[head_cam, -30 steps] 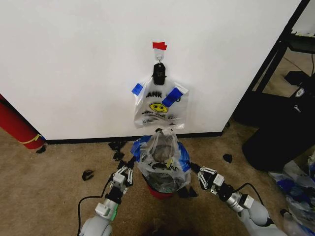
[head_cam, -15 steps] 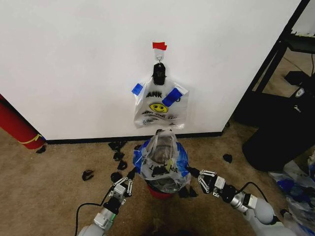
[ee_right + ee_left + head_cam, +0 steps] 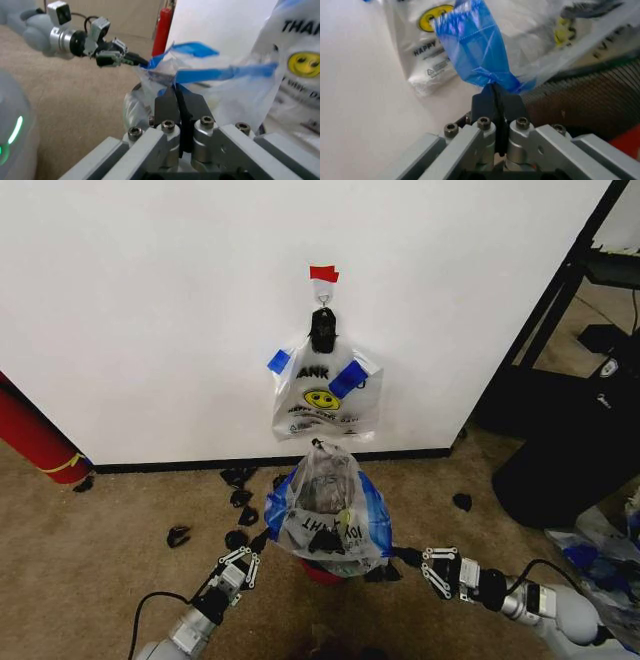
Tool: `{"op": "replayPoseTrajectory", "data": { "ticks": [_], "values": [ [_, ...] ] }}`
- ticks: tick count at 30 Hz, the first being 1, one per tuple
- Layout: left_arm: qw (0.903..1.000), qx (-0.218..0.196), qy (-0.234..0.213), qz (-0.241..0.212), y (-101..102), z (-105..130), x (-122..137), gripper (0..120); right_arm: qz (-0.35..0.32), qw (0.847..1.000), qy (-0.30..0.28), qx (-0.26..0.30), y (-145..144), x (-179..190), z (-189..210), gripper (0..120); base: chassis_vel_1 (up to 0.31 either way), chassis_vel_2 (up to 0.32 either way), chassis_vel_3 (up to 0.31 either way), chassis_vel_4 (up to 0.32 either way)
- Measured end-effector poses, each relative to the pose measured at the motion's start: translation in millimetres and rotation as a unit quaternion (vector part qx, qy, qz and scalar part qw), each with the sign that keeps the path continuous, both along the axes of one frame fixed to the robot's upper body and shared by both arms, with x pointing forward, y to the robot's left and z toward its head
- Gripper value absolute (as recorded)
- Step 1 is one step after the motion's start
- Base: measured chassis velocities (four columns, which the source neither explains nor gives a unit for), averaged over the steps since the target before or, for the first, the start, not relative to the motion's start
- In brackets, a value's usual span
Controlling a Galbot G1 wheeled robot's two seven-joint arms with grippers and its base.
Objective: Pick up the garbage bag from the wall and place it over the trash bin.
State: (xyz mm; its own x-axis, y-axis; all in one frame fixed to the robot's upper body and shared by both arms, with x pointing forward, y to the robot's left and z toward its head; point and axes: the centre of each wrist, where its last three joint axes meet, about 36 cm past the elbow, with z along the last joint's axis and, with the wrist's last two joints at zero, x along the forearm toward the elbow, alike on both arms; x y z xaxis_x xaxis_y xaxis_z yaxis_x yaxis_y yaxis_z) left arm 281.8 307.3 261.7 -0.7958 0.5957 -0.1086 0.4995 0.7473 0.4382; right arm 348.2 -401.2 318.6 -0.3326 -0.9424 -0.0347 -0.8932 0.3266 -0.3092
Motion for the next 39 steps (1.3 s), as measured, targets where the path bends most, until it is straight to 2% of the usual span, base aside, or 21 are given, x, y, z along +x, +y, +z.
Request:
{"op": "replayPoseTrajectory", "data": {
  "ticks": [9,21,25,32,33,39],
  "values": [
    [0.9985,0.05,-0.008,-0.022,24,-1,-4,0,0.021,0.999,0.029,-0.02,0,-20,-17,0,0.0,0.0,0.0,0.0],
    [0.9971,0.063,-0.012,-0.042,16,-14,8,0,0.024,0.998,0.042,-0.046,-10,-16,-34,0,0.0,0.0,0.0,0.0],
    [0.9972,0.06,-0.017,-0.041,14,-14,15,0,0.015,0.998,0.039,-0.037,-8,-14,-36,0,0.0,0.0,0.0,0.0],
    [0.9987,0.005,-0.048,-0.016,3,17,36,0,-0.046,0.997,0.013,0.061,13,-3,-13,0,0.0,0.0,0.0,0.0],
    [0.9987,0.005,-0.048,-0.016,3,17,36,0,-0.046,0.997,0.013,0.061,13,-3,-13,0,0.0,0.0,0.0,0.0],
    [0.9953,-0.056,-0.078,0.004,-18,55,53,0,-0.055,0.994,-0.037,0.083,20,28,28,0,0.0,0.0,0.0,0.0]
  ]
}}
